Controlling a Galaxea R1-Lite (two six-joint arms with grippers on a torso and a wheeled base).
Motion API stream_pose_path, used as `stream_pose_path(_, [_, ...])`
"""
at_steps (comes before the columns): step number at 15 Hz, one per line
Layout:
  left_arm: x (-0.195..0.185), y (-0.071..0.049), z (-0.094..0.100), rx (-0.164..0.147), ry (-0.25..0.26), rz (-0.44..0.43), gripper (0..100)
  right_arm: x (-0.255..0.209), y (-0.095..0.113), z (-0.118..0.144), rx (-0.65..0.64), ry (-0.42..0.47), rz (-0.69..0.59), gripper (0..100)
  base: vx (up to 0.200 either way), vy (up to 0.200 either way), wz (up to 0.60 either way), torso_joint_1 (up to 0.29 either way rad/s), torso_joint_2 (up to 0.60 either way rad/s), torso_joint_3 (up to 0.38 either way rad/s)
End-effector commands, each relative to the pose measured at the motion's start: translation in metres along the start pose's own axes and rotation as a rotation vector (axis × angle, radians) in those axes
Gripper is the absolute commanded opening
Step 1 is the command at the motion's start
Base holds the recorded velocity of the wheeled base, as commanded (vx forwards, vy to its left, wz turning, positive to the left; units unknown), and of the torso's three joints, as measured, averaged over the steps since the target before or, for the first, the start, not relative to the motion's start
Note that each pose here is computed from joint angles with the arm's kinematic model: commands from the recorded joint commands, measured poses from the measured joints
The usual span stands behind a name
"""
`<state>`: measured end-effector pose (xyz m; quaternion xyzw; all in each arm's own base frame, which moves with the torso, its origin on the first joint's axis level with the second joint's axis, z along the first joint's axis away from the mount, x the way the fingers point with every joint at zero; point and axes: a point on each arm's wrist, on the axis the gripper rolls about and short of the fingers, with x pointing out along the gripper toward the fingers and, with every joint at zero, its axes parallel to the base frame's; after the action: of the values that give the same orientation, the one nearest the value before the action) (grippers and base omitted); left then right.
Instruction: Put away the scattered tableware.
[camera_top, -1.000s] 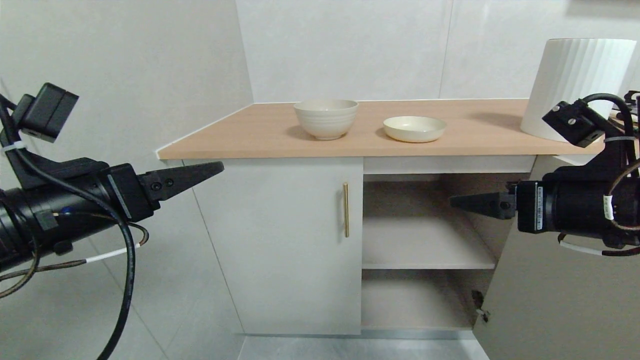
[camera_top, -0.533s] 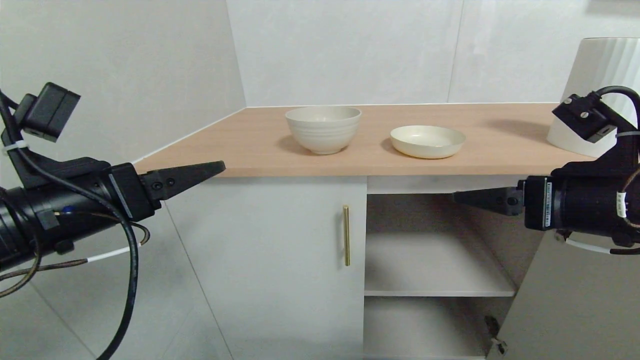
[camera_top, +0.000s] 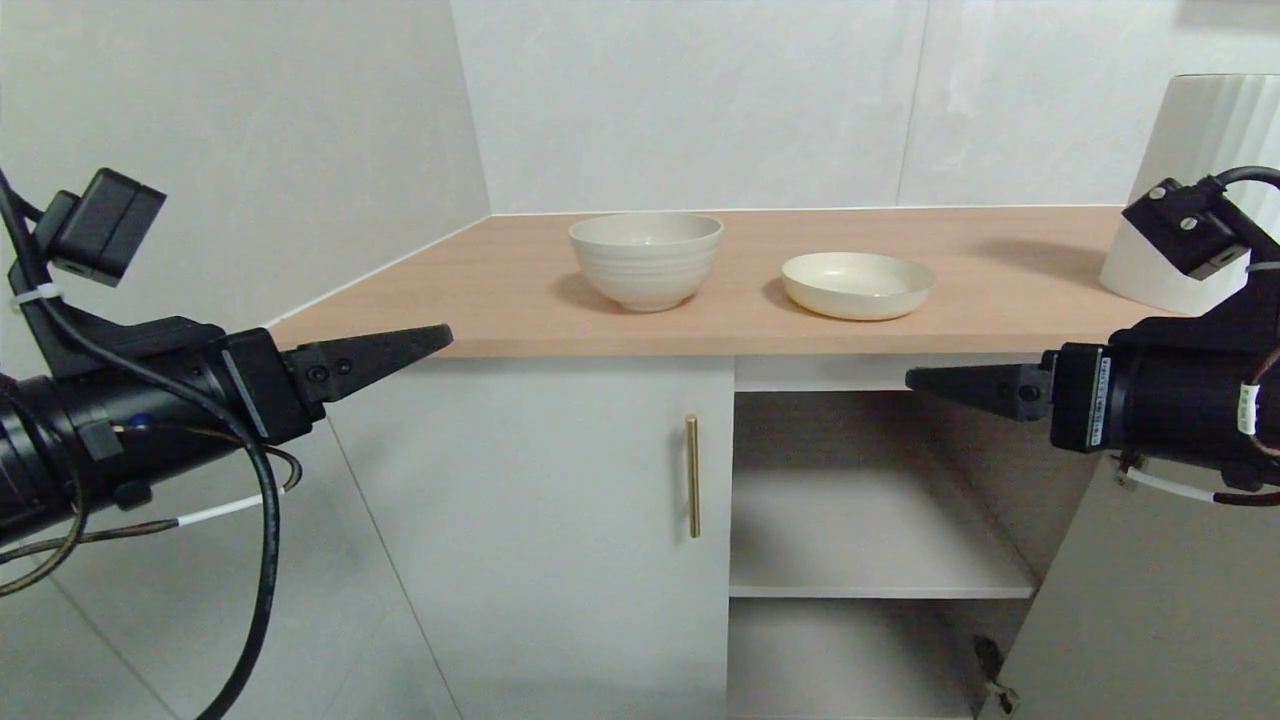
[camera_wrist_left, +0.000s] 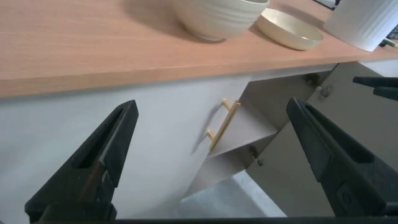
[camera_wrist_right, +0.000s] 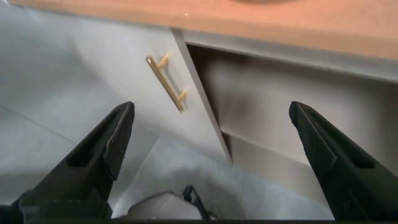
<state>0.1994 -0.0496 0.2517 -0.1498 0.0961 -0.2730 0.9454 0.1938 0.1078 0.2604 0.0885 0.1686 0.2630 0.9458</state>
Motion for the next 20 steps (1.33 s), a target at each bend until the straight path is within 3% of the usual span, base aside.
stream_pose_path(1, [0.003,0.002,-0.002,-0.004,0.009,0.004,100,0.004,-0.002,-0.005,-0.001,0.009,-0.001,100,0.000,0.000,0.00,0.017,-0.07,-0.032])
stream_pose_path(5, [0.004,0.003,-0.003,-0.007,0.015,0.004,100,0.007,-0.003,-0.007,0.000,0.015,-0.006,100,0.000,0.000,0.00,0.060,-0.24,-0.246])
stream_pose_path(16, [0.019,0.011,-0.011,-0.026,0.064,0.011,100,0.024,-0.020,-0.007,0.015,0.011,-0.065,100,0.000,0.000,0.00,0.183,-0.50,-0.290])
stream_pose_path(20, [0.033,0.004,-0.008,-0.022,0.085,-0.031,100,0.047,-0.023,-0.009,-0.009,-0.018,-0.039,100,0.000,0.000,0.00,0.169,-0.39,-0.221])
